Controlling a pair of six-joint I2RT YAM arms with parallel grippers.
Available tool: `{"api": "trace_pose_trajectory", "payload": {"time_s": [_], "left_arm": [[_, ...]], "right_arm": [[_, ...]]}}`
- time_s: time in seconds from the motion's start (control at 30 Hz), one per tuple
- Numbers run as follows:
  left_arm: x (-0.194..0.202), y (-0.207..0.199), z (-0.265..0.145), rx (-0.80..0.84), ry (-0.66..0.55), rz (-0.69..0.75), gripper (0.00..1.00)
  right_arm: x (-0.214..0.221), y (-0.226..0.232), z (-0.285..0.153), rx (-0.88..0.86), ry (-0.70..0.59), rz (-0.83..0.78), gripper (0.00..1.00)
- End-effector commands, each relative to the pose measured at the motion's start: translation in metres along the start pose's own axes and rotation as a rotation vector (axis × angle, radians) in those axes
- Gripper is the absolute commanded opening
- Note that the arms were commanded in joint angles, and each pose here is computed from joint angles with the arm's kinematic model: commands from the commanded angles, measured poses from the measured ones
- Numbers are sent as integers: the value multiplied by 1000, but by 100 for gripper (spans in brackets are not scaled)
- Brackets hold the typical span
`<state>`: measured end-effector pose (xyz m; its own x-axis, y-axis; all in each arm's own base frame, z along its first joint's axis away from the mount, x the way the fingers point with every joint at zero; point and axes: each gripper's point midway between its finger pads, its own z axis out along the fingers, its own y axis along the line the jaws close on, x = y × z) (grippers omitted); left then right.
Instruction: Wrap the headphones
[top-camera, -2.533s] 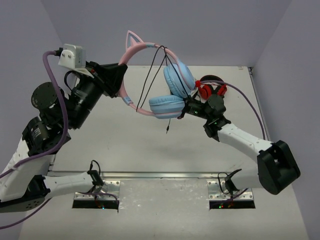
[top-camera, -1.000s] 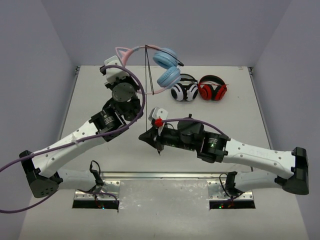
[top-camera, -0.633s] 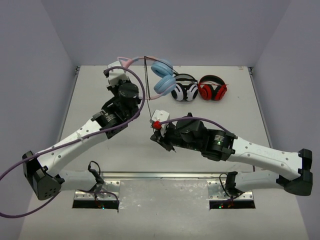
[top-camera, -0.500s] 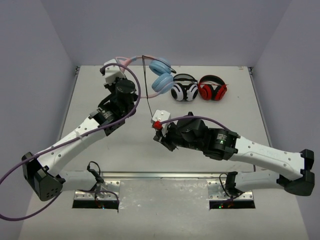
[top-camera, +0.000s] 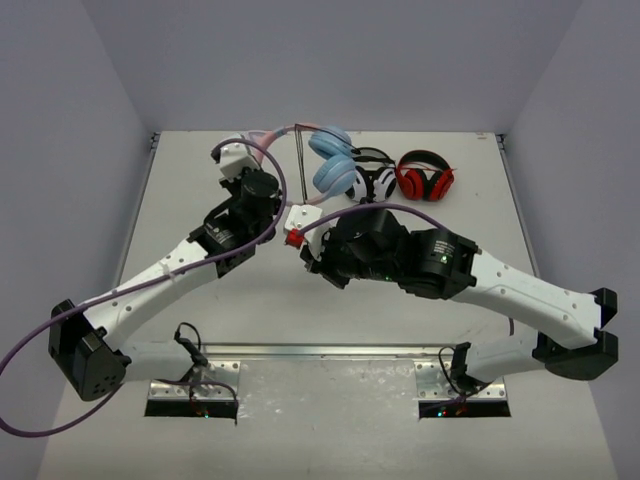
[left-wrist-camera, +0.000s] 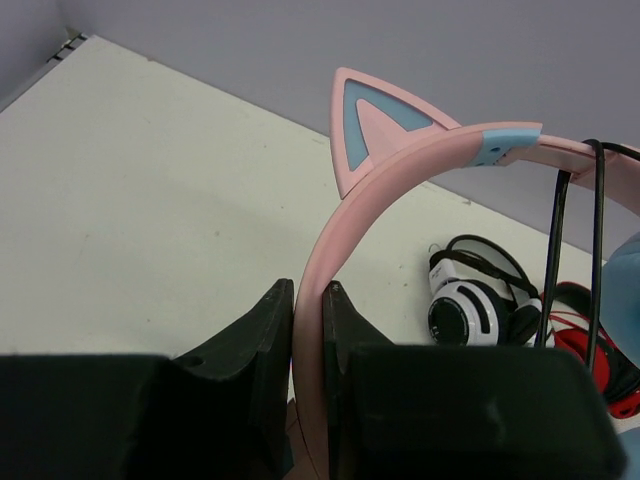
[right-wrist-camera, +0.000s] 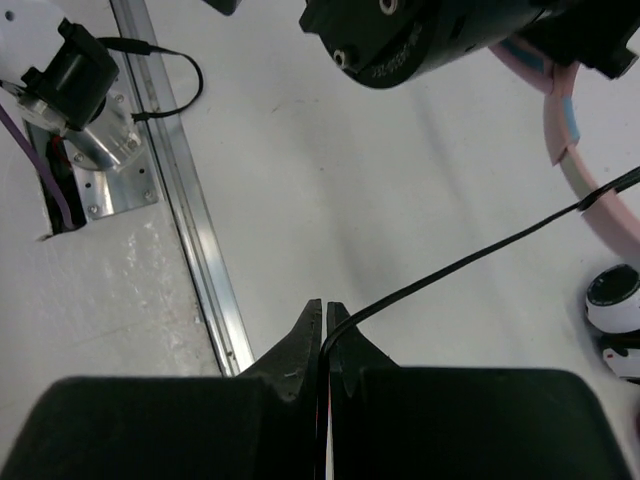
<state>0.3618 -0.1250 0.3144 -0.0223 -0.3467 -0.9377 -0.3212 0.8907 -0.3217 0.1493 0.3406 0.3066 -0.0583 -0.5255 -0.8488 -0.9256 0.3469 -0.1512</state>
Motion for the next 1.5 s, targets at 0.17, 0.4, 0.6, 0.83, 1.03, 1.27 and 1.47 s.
{"api": "trace_pose_trajectory", "payload": {"time_s": [0.17, 0.4, 0.6, 0.83, 1.03, 1.27, 1.47], "left_arm": [[-5, -28, -33, 242, -79, -117, 0], [22, -38, -60, 504, -63, -41, 0], [46, -55, -88, 745, -8, 59, 0], [87, -32, -98, 742, 152, 167, 0], [108, -21, -119, 765, 245, 225, 0], [111, -24, -139, 824, 314, 242, 0], [113, 3, -132, 669, 408, 336, 0]], "right_arm": [[2, -17, -3, -37, 140, -194, 1], [29, -30, 3, -40, 237, -285, 1], [35, -56, 1, 13, 307, -369, 1], [27, -116, -1, 292, 362, -511, 1], [-1, -149, -4, 431, 285, -523, 1], [-4, -169, 5, 494, 260, -578, 2], [-3, -186, 1, 527, 240, -616, 5]]}}
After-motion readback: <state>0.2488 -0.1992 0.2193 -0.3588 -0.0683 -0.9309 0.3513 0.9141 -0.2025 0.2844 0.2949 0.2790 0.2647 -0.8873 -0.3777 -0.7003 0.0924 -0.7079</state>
